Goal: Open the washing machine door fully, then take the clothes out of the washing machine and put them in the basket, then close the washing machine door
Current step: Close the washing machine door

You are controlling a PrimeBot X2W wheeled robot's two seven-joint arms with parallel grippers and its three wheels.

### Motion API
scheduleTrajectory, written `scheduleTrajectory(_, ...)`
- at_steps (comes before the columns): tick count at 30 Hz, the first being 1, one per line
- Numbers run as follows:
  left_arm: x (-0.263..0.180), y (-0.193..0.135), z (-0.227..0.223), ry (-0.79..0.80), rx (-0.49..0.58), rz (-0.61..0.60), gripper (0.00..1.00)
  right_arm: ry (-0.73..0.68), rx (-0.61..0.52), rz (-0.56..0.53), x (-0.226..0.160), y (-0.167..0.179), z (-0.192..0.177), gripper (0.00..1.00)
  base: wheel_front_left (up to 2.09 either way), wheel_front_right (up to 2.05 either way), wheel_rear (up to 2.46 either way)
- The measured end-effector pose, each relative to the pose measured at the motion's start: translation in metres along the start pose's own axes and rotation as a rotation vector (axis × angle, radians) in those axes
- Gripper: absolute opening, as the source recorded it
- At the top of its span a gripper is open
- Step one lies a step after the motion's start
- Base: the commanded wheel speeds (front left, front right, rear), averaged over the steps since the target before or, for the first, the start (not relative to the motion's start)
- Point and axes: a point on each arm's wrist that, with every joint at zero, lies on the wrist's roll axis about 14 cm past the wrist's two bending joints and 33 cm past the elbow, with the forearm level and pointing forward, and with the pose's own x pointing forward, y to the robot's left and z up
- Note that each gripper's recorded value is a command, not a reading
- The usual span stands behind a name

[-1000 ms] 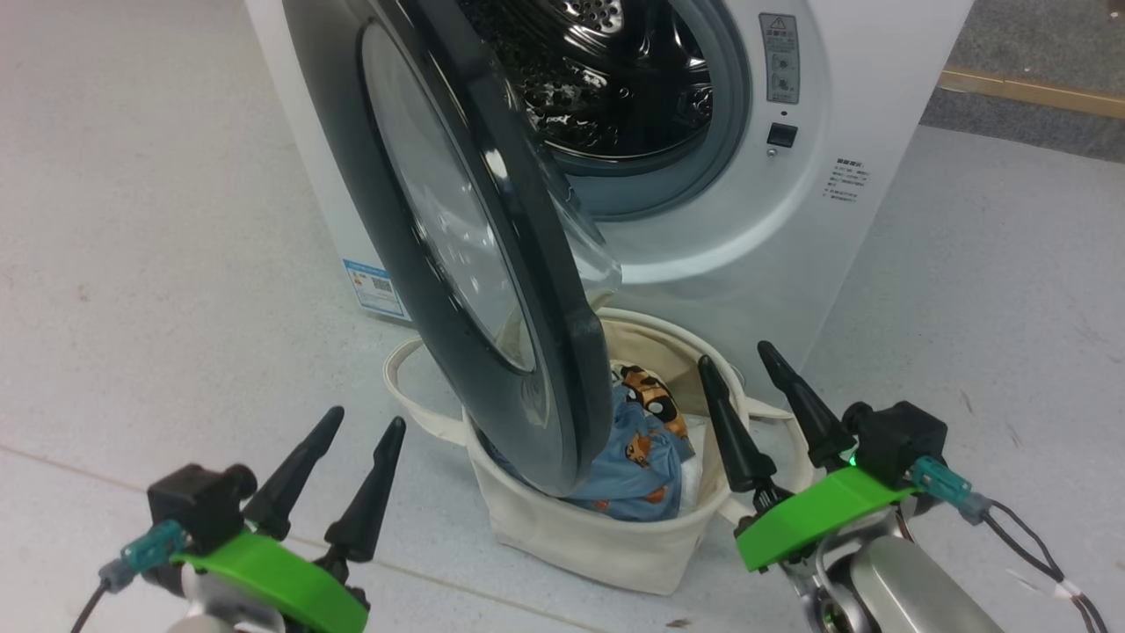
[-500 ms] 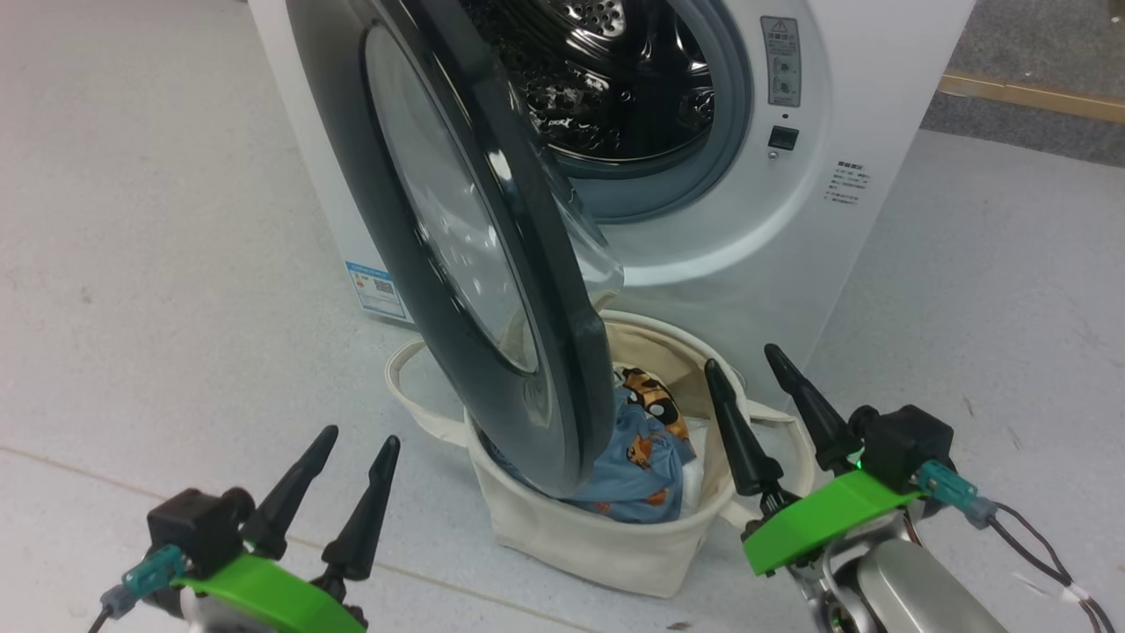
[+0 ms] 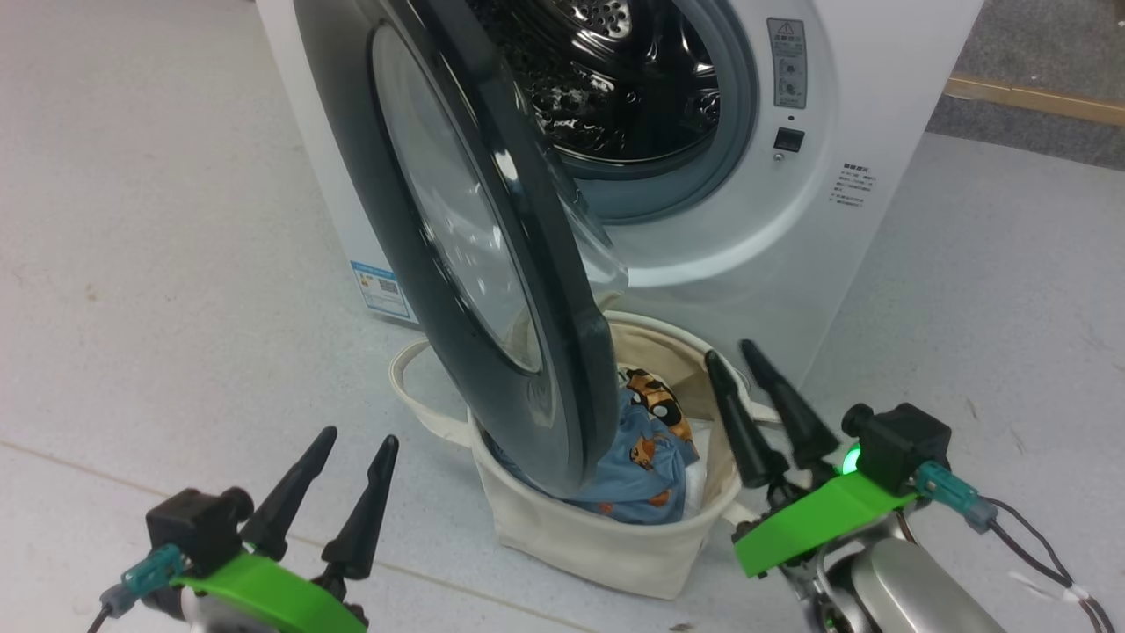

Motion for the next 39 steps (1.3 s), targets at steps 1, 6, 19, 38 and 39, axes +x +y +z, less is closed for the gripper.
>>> scheduleTrajectory(1, 0.000, 0.000, 0.000, 0.000, 0.000, 0.001, 1.00, -0.016, -0.001, 0.016, 0.001, 0.005, 0.005, 0.00, 0.00, 0.00, 0.00)
scheduleTrajectory(6, -0.003, 0.001, 0.001, -0.003, 0.001, 0.006, 1.00, -0.080, 0.001, 0.113, 0.006, 0.036, 0.025, 0.00, 0.00, 0.00, 0.00)
scheduleTrajectory(19, -0.018, 0.003, 0.000, -0.011, -0.021, 0.046, 1.00, 0.147, 0.087, 0.415, 0.010, 0.141, -0.025, 0.00, 0.00, 0.00, 0.00)
scheduleTrajectory(38, -0.020, 0.010, -0.017, 0.037, -0.048, 0.075, 1.00, 0.218, 0.050, 0.108, 0.048, 0.042, -0.064, 0.00, 0.00, 0.00, 0.00)
scheduleTrajectory(39, -0.018, 0.011, -0.019, 0.043, -0.049, 0.076, 1.00, 0.213, 0.056, 0.094, 0.053, 0.036, -0.063, 0.00, 0.00, 0.00, 0.00)
